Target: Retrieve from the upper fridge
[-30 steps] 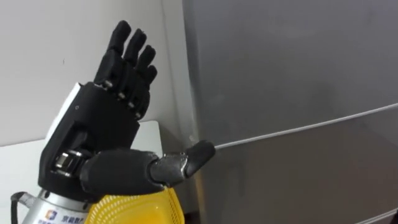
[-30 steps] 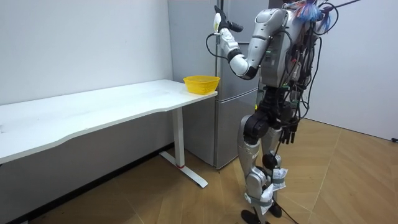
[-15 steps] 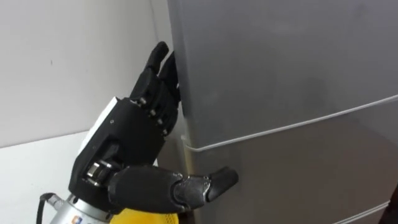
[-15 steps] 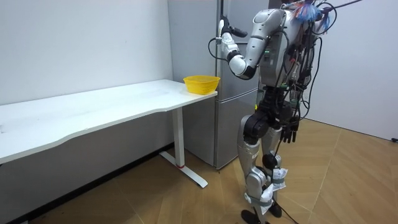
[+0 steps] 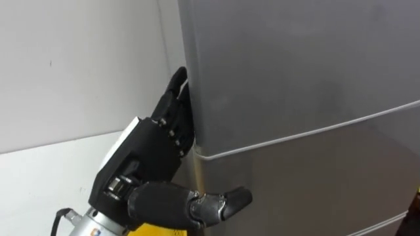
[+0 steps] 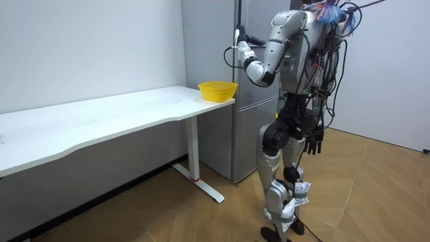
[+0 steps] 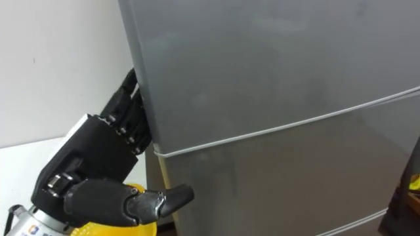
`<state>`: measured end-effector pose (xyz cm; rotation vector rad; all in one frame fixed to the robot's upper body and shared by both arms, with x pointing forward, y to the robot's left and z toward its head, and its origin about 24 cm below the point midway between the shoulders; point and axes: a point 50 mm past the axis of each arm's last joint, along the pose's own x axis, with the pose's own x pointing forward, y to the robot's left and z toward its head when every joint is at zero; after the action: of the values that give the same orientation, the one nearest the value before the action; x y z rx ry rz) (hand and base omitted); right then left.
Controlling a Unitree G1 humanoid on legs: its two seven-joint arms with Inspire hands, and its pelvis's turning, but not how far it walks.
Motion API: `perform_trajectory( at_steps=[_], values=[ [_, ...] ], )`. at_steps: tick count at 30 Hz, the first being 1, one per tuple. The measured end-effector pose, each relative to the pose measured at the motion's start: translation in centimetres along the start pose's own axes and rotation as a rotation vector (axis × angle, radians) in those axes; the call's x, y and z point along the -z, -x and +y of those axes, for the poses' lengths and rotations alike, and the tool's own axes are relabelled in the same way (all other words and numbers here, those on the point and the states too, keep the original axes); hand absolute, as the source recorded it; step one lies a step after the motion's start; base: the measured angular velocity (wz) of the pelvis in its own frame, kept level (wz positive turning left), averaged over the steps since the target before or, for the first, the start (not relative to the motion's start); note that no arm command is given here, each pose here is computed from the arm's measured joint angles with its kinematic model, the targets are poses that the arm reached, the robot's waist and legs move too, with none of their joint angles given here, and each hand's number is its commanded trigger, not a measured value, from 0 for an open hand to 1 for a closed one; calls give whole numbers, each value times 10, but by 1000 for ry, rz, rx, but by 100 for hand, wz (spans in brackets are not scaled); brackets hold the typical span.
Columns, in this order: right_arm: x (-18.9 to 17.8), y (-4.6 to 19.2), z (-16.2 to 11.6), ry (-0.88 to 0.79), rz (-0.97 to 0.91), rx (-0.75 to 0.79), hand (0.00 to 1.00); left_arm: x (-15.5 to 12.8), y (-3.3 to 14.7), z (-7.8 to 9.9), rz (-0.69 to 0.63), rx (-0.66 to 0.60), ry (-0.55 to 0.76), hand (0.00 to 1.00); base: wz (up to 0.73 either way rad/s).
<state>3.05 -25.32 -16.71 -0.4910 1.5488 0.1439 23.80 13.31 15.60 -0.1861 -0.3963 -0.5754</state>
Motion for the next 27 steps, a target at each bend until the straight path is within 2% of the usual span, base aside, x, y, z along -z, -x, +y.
perform_trajectory(
  at_steps=[1, 7, 10, 11, 13, 21, 27],
  values=[
    [0, 0, 0, 6, 0, -1, 0, 0, 0, 0, 0, -2, 2, 100, 0],
    [0, 0, 0, 6, 4, -3, 0, -2, 1, 7, -3, -50, -19, 100, 1],
    [0, 0, 0, 5, 5, -2, 0, -5, -1, 2, -14, -22, -28, 100, 1],
    [0, 0, 0, 5, 6, -2, 0, -5, -1, 1, -13, -16, -33, 88, 7],
    [0, 0, 0, 6, 6, -1, 0, -5, -2, 0, -8, -26, -46, 0, 7],
    [2, 0, 1, 6, 7, -3, 0, -3, -3, -2, 3, -15, -30, 0, 1],
    [4, 0, 3, 5, 20, -29, 0, 0, -4, -9, 23, 45, -20, 0, 0]
  ],
)
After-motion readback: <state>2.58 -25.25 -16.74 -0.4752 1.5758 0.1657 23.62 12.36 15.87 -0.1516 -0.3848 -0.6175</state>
